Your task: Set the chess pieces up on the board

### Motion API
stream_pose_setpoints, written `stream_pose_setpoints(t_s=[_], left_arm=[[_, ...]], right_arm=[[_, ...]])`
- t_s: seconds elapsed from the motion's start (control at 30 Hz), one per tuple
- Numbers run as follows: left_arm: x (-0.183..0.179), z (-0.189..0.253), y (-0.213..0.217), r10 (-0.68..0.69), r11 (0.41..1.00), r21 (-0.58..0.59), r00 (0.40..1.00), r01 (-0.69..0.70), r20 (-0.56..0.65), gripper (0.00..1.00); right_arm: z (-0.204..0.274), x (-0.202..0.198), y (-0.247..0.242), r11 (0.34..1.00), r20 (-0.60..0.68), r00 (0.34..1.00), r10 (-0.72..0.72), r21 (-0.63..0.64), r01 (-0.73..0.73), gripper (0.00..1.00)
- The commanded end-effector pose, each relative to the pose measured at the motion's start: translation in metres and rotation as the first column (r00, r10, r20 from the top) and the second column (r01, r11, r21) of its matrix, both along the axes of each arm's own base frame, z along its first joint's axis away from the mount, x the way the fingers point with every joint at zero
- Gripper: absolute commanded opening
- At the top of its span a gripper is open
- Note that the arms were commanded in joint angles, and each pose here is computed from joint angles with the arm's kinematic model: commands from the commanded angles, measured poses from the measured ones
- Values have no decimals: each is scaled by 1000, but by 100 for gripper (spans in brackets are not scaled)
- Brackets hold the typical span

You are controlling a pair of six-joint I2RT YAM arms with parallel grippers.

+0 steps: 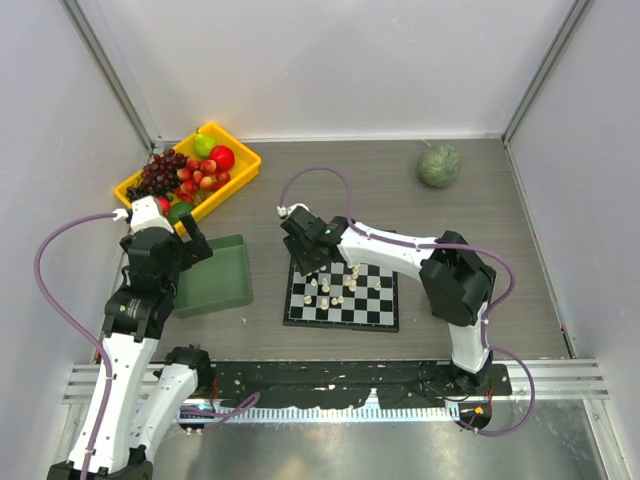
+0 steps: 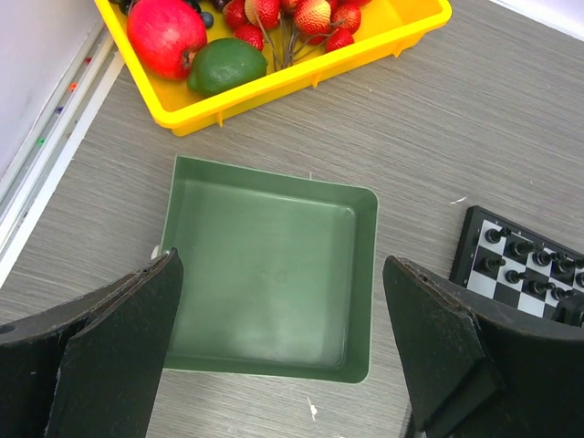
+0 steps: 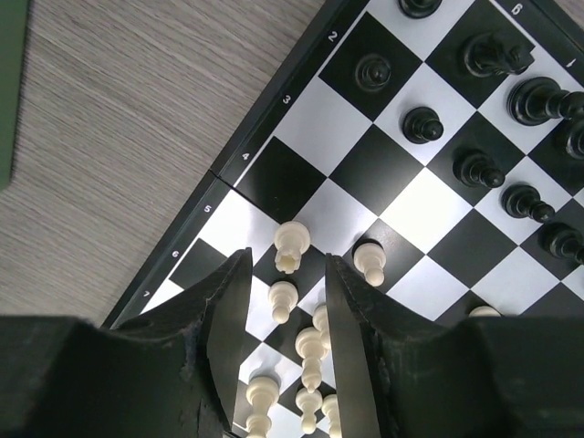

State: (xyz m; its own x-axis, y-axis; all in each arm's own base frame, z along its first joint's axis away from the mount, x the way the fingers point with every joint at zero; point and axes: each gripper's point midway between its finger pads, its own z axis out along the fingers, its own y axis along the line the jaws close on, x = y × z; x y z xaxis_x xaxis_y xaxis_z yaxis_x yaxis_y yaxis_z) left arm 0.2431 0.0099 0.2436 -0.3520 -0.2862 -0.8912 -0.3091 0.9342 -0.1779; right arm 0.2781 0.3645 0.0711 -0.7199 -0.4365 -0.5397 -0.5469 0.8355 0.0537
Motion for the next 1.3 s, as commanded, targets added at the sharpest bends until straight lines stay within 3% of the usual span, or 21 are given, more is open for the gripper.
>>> stream_pose_setpoints(t_s=[0.0, 0.63, 0.73, 0.9, 1.27], left_arm=[[2, 6, 6, 24, 999, 22, 999, -25, 26, 99], [3, 1, 7, 26, 999, 31, 1000, -26, 12, 99], [2, 1, 8, 29, 999, 36, 1000, -29, 9, 99], [1, 3, 9, 31, 999, 34, 999, -31, 17, 99], [-1, 4, 9, 35, 999, 31, 999, -36, 18, 99]], right_arm=[[11, 7, 12, 1000, 35, 999, 2, 19, -2, 44], [-1, 9, 13, 1000, 19, 1000, 9, -12, -8, 36], [0, 9, 12, 1000, 23, 1000, 11, -15, -11, 27], [6, 7, 9, 1000, 30, 999, 15, -14, -14, 20], [32, -17, 20, 995, 49, 998, 48, 84, -52, 16]])
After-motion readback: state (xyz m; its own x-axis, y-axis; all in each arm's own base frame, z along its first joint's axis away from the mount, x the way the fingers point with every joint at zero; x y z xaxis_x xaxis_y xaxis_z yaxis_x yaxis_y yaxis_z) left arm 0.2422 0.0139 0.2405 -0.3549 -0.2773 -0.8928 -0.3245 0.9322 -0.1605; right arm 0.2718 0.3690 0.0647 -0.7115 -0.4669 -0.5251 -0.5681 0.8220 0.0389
